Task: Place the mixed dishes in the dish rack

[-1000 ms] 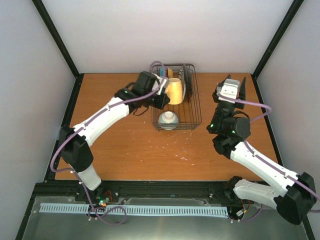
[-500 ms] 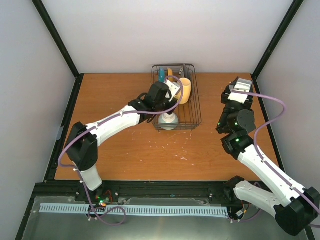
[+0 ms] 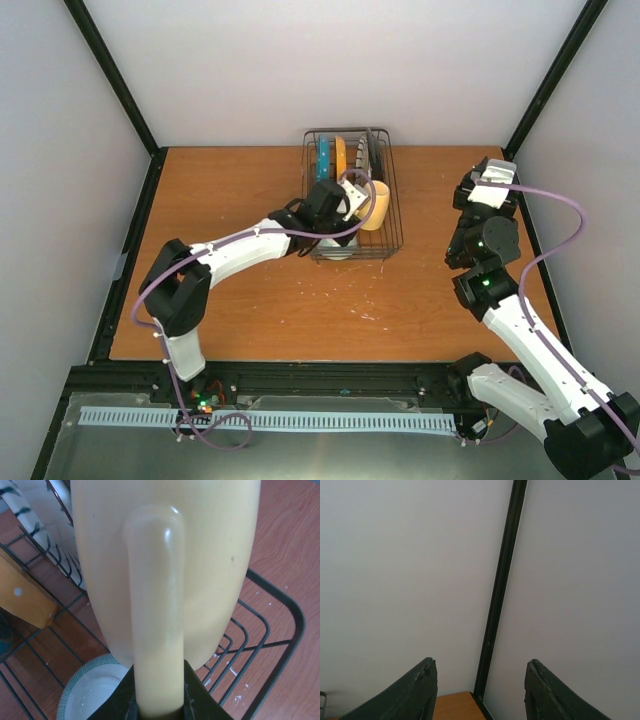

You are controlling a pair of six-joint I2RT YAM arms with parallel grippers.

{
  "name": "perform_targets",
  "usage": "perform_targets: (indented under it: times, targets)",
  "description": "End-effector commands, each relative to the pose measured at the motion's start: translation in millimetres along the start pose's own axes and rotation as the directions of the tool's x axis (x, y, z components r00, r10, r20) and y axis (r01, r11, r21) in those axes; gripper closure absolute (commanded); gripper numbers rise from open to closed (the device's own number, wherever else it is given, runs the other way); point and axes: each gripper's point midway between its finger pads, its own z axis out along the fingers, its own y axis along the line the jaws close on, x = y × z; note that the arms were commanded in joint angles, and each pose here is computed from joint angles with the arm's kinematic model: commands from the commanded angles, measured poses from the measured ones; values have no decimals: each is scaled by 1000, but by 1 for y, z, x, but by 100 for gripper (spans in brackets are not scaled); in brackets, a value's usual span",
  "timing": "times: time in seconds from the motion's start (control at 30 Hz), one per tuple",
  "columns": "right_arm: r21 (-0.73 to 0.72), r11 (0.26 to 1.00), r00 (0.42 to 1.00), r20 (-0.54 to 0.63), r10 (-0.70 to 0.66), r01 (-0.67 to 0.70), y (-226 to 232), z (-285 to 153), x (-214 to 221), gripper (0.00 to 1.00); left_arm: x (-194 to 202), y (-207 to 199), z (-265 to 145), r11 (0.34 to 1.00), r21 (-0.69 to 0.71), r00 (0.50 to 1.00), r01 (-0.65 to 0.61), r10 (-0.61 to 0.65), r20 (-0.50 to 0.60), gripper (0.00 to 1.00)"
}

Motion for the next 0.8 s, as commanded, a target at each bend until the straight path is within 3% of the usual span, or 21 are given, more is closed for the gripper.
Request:
perform_targets:
  times: [0.0, 0.77]
  targets:
    - [-13, 1000, 1000, 6, 27, -27, -4, 2, 2, 52, -29, -10, 4, 998, 30, 992, -47, 43, 120, 99]
    - [-37, 999, 999, -16, 32, -33, 0, 20, 8, 51, -8, -19, 59, 993, 99, 997, -57, 53, 48, 99]
